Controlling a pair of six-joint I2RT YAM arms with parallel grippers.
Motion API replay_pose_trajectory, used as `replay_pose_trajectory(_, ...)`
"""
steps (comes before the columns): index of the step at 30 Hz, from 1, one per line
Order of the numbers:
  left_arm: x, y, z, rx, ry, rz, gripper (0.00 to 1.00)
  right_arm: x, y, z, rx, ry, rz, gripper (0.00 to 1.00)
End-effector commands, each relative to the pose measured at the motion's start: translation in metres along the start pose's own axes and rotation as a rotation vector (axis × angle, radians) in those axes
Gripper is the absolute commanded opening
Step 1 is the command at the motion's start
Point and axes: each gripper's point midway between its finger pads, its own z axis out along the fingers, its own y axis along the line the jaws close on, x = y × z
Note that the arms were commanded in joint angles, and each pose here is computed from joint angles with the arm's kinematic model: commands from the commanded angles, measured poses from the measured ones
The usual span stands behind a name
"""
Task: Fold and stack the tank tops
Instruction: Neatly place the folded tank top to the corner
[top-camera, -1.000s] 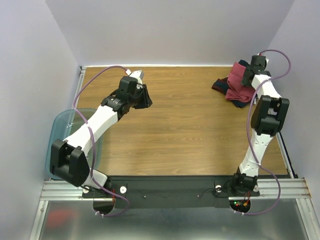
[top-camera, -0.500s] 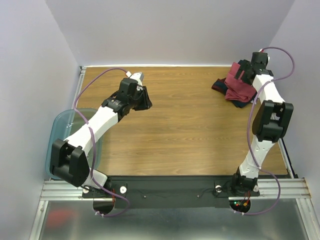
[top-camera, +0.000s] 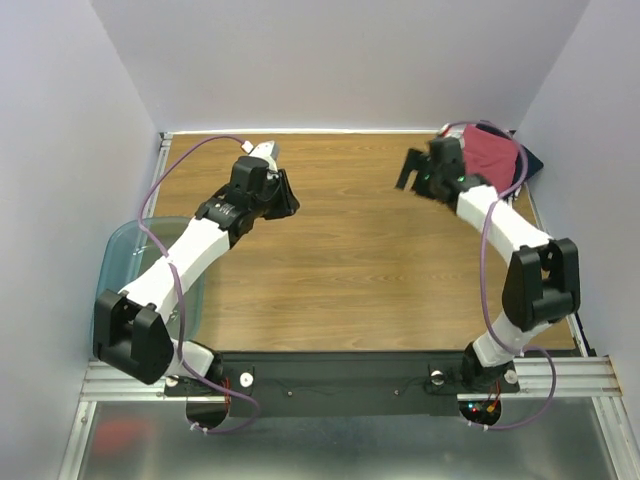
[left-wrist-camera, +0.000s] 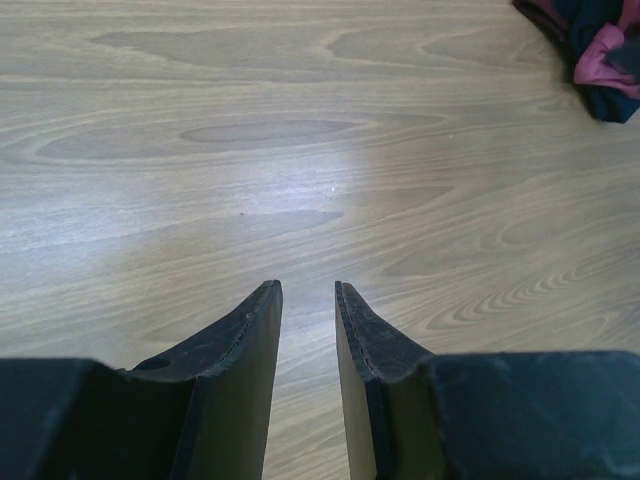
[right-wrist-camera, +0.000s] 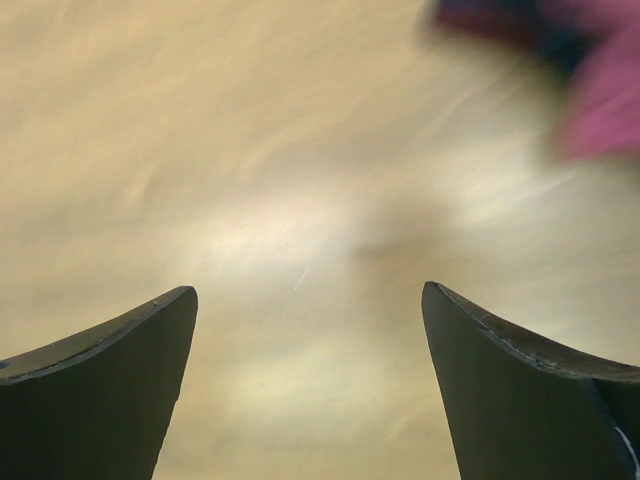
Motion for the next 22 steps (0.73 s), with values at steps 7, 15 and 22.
replay_pose_trajectory(7,-0.008,0.008,-0.02,-0.014,-0.099,-0.013,0.39,0.075,0.069,-0.074,-0.294,0.034,0.029,1.0)
replay_pose_trajectory(15,-0.003,0.015,-0.026,-0.024,-0.13,-0.02,0.39,0.064,0.051,-0.103,-0.288,-0.06,0.002,1.0)
replay_pose_trajectory(22,-0.007,0.015,-0.024,-0.032,-0.127,-0.013,0.39,0.058,0.049,-0.105,-0.276,-0.084,-0.005,1.0)
